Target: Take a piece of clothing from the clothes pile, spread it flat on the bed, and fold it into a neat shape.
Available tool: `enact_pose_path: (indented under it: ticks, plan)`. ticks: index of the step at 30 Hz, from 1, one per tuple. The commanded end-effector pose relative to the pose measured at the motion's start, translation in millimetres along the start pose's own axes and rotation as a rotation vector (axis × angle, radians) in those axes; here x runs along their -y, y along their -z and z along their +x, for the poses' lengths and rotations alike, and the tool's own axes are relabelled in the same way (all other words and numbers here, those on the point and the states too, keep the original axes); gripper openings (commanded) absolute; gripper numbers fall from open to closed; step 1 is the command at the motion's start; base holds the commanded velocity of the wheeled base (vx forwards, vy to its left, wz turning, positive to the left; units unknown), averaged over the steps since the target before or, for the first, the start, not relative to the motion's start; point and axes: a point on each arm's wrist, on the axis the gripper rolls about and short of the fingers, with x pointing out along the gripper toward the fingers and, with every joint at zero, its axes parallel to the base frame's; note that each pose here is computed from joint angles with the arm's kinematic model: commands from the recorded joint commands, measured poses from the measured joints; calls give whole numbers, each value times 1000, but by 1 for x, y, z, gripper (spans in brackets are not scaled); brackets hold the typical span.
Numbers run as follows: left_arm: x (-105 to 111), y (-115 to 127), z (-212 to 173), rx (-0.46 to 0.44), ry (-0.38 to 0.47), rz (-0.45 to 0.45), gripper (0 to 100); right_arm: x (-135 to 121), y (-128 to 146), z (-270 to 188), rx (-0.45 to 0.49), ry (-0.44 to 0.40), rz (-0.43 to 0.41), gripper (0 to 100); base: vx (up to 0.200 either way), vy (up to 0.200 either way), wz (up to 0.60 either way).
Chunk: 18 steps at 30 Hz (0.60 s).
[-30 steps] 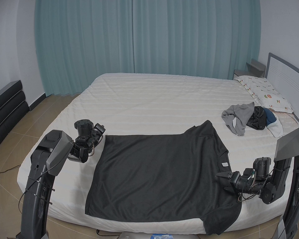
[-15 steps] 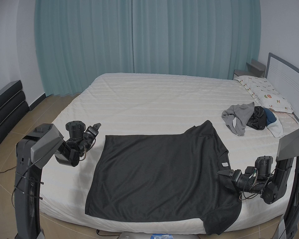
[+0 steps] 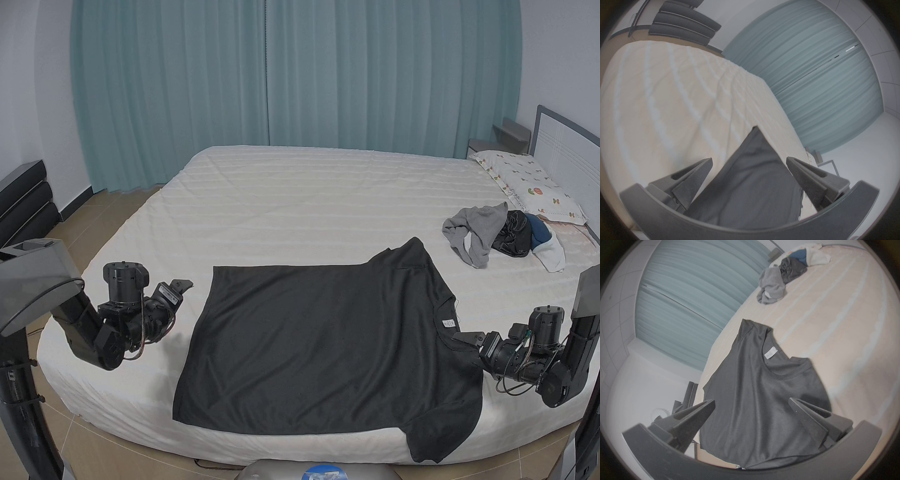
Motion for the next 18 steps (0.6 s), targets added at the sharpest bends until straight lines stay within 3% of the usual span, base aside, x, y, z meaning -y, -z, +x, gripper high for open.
enact_pose_path:
  ticks: [1,4,10,18]
  plan:
    - [1,13,-56,-39,-3,3,100,2,-6,-8,84,70,-70,100,-200,0,0]
    - [-5,23,-65,-61,-12,-16,100,7,-4,-5,93,118,-99,100,-200,0,0]
    - [-14,32,-69,-71,-4,-31,100,17,-3,5,113,188,-104,100,0,0,0]
    - [-25,40,-57,-97,-48,-32,100,24,0,19,90,211,-100,100,0,0,0]
